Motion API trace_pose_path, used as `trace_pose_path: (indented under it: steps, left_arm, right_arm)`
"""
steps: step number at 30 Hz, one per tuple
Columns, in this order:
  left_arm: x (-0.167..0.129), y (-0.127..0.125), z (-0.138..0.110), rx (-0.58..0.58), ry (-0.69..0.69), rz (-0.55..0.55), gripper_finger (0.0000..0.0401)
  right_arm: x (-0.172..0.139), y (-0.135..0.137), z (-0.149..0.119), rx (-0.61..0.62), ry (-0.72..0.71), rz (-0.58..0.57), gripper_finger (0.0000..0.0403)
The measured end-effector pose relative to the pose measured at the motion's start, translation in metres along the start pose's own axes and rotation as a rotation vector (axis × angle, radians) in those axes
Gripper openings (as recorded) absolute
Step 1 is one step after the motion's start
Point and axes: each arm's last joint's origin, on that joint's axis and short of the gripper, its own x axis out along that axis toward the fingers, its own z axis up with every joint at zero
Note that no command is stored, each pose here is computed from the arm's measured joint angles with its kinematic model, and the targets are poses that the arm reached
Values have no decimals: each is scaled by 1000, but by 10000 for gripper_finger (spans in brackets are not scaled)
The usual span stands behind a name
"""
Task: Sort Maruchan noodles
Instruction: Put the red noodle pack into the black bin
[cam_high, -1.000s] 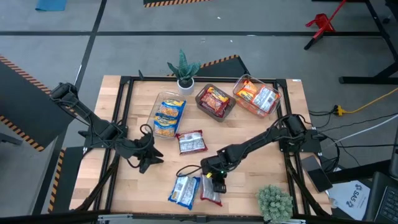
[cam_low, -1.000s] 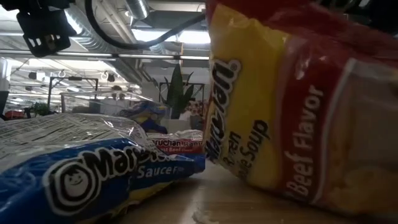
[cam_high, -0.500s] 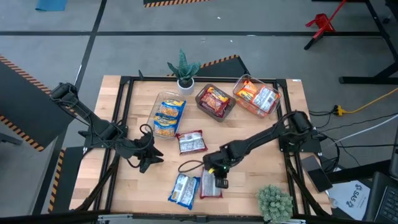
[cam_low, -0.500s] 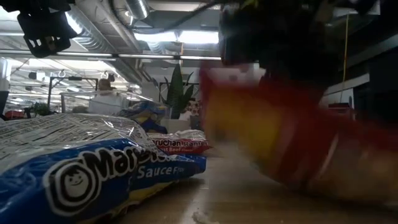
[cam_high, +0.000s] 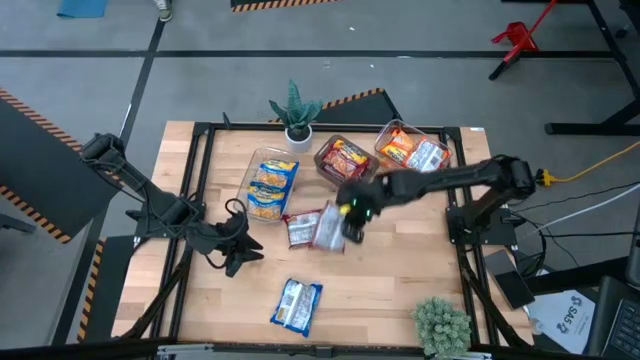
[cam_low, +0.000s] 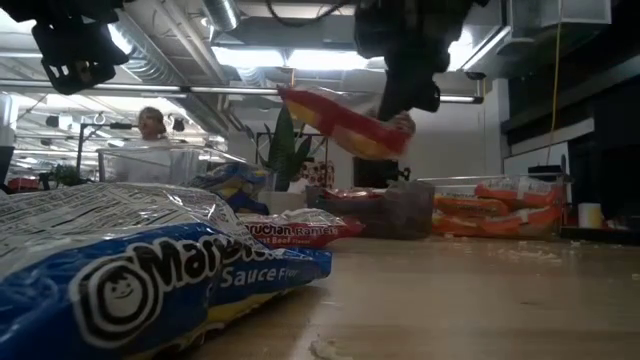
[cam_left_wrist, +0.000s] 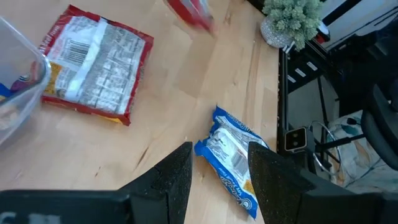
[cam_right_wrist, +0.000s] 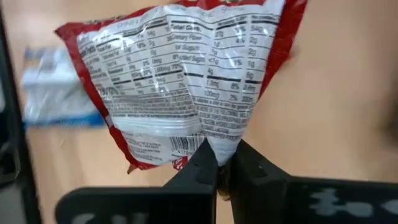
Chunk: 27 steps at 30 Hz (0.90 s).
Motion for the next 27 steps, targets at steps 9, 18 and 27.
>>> trace_pose_path:
  steps: [9, 18, 27]
  left_arm:
    - [2, 5, 4, -9, -8, 38, 149]
    - [4, 14, 6, -11, -3, 103, 149]
    - [4, 18, 7, -6, -19, 150, 149]
  right_arm:
    - [-55, -86, 26, 143, -189, -170, 1]
    - [-69, -129, 28, 36, -188, -438, 1]
    - [-67, -118, 21, -436, 22, -758, 1]
